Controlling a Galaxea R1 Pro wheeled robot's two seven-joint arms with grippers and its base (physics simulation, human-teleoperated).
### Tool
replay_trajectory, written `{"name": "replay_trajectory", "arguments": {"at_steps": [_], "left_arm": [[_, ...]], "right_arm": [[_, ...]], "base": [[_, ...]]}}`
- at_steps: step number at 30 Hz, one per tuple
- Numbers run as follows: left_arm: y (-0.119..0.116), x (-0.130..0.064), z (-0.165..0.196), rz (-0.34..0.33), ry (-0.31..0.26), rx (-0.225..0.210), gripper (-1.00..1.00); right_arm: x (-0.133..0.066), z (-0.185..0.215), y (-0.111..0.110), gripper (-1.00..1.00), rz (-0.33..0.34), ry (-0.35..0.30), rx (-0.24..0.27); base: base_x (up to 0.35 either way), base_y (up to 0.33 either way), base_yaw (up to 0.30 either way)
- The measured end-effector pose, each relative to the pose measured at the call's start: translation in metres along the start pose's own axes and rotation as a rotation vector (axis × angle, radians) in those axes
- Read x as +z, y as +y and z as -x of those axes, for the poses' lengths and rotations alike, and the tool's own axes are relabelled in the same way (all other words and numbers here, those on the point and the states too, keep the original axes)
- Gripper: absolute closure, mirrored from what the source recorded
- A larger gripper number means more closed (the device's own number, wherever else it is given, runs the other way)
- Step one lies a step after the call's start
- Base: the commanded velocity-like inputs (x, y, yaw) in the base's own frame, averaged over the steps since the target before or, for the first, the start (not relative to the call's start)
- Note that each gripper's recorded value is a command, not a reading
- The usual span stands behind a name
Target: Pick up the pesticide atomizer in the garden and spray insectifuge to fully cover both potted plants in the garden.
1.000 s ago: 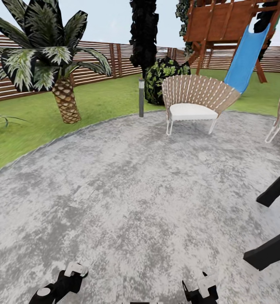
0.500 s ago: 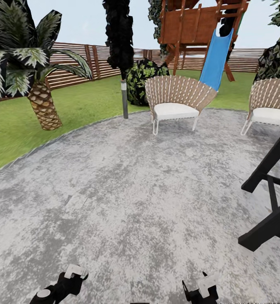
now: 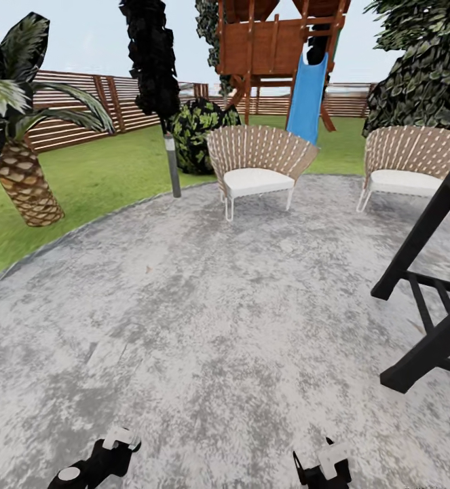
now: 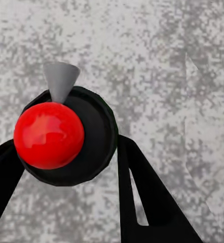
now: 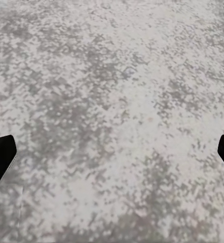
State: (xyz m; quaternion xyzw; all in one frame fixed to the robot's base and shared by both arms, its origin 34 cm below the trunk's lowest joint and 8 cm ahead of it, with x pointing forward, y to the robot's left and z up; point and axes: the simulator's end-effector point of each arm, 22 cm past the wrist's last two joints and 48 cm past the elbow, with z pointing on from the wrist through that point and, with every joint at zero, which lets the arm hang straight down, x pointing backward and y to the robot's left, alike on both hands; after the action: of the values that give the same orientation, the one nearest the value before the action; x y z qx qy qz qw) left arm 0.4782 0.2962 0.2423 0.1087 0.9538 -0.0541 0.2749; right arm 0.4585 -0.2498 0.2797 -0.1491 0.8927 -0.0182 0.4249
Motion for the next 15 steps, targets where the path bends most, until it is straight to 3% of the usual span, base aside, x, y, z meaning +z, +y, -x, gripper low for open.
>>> {"name": "replay_trajectory", "arguments": {"at_steps": [3, 9, 15], "left_arm": [[0.004, -0.002, -0.003, 0.006, 0.002, -0.003, 1.0], [0.022, -0.008, -0.004, 0.045, -0.017, -0.063, 1.0], [0.023, -0.01, -0.006, 0.05, -0.017, -0.074, 1.0]], "right_arm": [[-0.003, -0.013, 0.003, -1.0, 0.006, 0.029, 0.003], [-0.007, -0.026, -0.002, -1.0, -0.008, 0.057, 0.017], [-0.008, -0.028, -0.006, -1.0, -0.021, 0.06, 0.026]], "base": [[0.146, 0.311, -0.282], [0.145, 0.316, -0.28], [0.21, 0.287, -0.279]]}}
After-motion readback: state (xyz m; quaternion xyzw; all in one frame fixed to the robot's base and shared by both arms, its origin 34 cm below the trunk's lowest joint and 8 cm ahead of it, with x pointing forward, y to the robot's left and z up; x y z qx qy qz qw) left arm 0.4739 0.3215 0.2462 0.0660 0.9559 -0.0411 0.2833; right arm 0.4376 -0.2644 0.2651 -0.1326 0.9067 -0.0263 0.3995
